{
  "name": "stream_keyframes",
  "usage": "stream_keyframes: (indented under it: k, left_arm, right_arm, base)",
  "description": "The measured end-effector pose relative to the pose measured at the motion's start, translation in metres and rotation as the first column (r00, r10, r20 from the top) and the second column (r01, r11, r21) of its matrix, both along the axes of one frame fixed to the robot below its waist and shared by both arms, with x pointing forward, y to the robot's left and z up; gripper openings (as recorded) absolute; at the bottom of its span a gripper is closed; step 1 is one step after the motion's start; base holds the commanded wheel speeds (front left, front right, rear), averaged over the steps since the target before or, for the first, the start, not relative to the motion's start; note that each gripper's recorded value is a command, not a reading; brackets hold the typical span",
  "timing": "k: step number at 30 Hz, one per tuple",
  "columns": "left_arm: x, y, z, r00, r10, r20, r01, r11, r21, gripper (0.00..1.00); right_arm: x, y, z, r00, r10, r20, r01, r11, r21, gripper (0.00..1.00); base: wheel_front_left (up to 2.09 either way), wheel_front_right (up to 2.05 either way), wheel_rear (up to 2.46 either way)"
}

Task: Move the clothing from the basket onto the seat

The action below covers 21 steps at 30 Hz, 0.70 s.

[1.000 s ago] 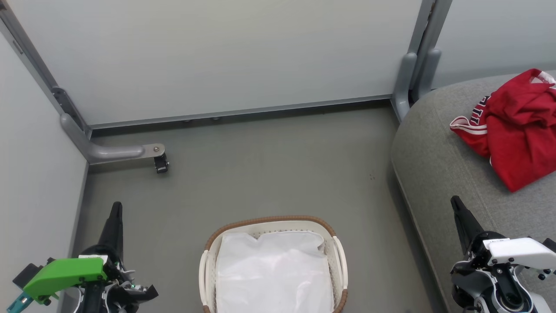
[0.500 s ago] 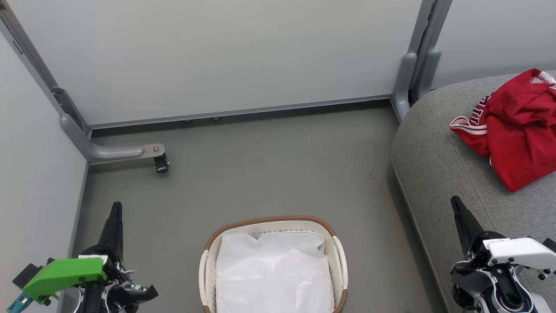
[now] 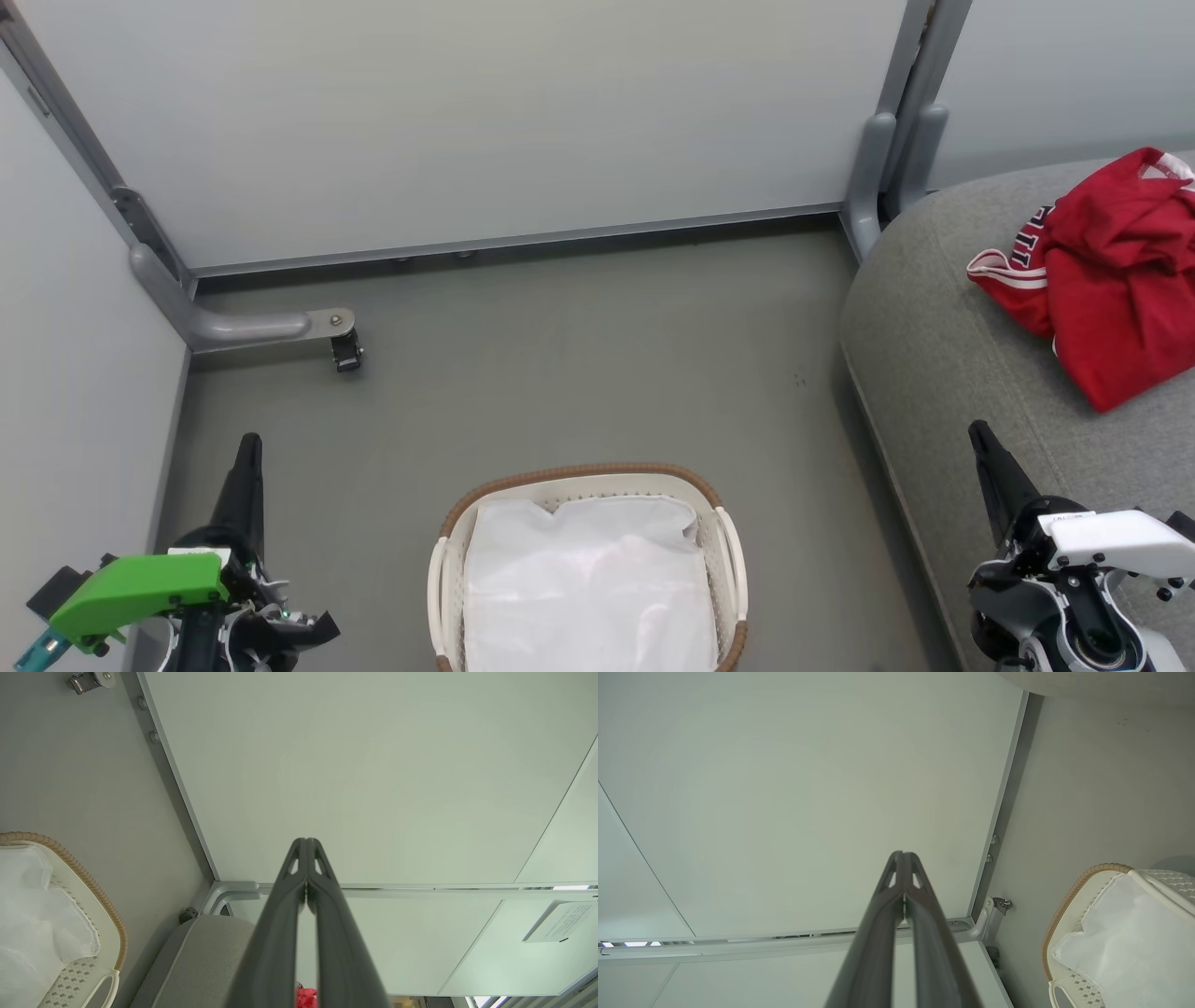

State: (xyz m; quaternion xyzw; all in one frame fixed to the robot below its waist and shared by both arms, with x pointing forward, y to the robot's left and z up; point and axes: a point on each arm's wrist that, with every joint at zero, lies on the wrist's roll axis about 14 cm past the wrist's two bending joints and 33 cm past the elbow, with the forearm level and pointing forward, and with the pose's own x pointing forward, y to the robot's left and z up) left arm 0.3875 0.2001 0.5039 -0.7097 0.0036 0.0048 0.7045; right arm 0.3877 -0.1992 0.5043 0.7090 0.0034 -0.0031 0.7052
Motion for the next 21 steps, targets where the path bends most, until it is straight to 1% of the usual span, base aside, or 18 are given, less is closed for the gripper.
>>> stream_keyframes:
  k: [21]
  left_arm:
    - [0.0, -0.0003, 0.0, 1.0, -0.003, 0.0, 0.003, 1.0, 0.002, 0.0]
  right_arm:
    - [0.0, 0.0, 0.0, 1.0, 0.0, 0.0, 0.0, 1.0, 0.0, 0.0]
  base:
    - [0.0, 0.0, 0.0]
